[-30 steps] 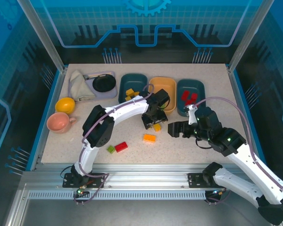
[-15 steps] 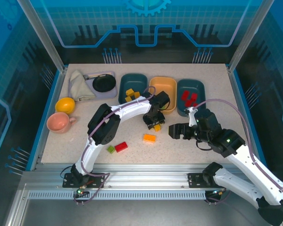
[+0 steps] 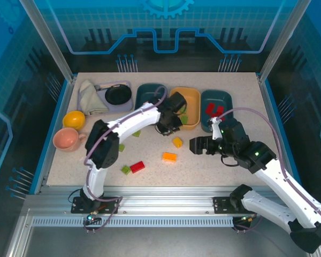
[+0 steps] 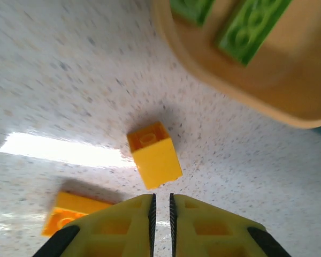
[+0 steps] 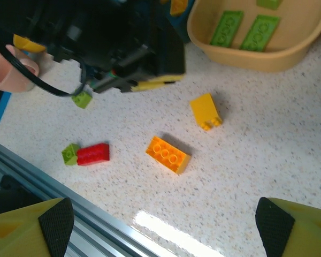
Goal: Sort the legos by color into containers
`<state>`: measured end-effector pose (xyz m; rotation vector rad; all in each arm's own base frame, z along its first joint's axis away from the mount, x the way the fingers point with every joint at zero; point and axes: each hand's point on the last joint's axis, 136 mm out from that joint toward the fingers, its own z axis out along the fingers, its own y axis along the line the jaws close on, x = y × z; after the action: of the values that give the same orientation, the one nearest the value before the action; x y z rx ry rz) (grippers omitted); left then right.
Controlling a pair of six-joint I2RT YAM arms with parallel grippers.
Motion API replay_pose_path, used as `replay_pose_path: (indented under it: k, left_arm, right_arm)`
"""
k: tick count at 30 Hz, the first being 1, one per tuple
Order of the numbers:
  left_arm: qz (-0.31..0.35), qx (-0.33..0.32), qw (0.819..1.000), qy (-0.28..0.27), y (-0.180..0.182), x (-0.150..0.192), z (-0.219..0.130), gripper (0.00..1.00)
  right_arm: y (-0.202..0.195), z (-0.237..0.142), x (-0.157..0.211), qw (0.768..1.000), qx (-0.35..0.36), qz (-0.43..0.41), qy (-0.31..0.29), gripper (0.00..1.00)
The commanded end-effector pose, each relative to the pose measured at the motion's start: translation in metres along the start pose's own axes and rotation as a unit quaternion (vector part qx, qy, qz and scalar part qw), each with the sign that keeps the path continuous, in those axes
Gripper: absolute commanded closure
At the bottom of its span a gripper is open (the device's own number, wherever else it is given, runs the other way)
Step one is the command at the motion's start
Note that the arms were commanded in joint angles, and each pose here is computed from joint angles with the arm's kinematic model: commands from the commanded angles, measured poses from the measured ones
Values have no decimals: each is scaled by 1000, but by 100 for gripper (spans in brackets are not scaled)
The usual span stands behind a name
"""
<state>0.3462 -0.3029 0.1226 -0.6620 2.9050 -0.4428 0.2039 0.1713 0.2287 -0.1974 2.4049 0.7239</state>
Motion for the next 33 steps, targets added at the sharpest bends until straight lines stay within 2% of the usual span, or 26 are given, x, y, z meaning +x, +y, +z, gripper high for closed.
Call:
replay_pose_path:
  k: [1,3,5,9,12,13,15,19,24,30,33]
  left_arm:
    - [-6,-4,999,-40,28,-42,-39,83]
    - [-5,12,999,-39,29,-54,-43,81]
    - [-3,27,1000,-10,22,-47,-37,71]
    - [-14,22,998,57,10,2,-9,40]
    - [-38,24,995,87,-1,34,20,28]
    - [-39,18,995,92,-5,40,28,27]
    - [-40,0,994,98,-10,50,40,25]
    - [-46,-51,994,84,5,50,60,25]
    - [-49,-73,993,84,12,49,81,26]
    - [-47,-77,993,72,9,42,98,34]
    - [-49,-77,993,71,8,41,104,42]
  right_arm:
    - [13,-1,-17,1000,-21,-14,-9,9]
    - [14,5,-21,1000,-21,-12,-6,10]
    - [12,11,-21,1000,-16,-9,-1,9]
    - [6,13,-17,1000,-3,-7,3,9]
    - [2,9,-15,1000,1,-2,-6,9]
    - [1,8,-14,1000,2,0,-7,9]
    - [-1,7,-11,1000,3,5,-6,9]
    - [-4,3,-6,1000,4,10,-9,9]
    - [-8,-2,-2,1000,7,12,-14,9]
    - [-8,-3,2,1000,3,14,-10,9]
    - [-8,-2,4,1000,1,14,-7,9]
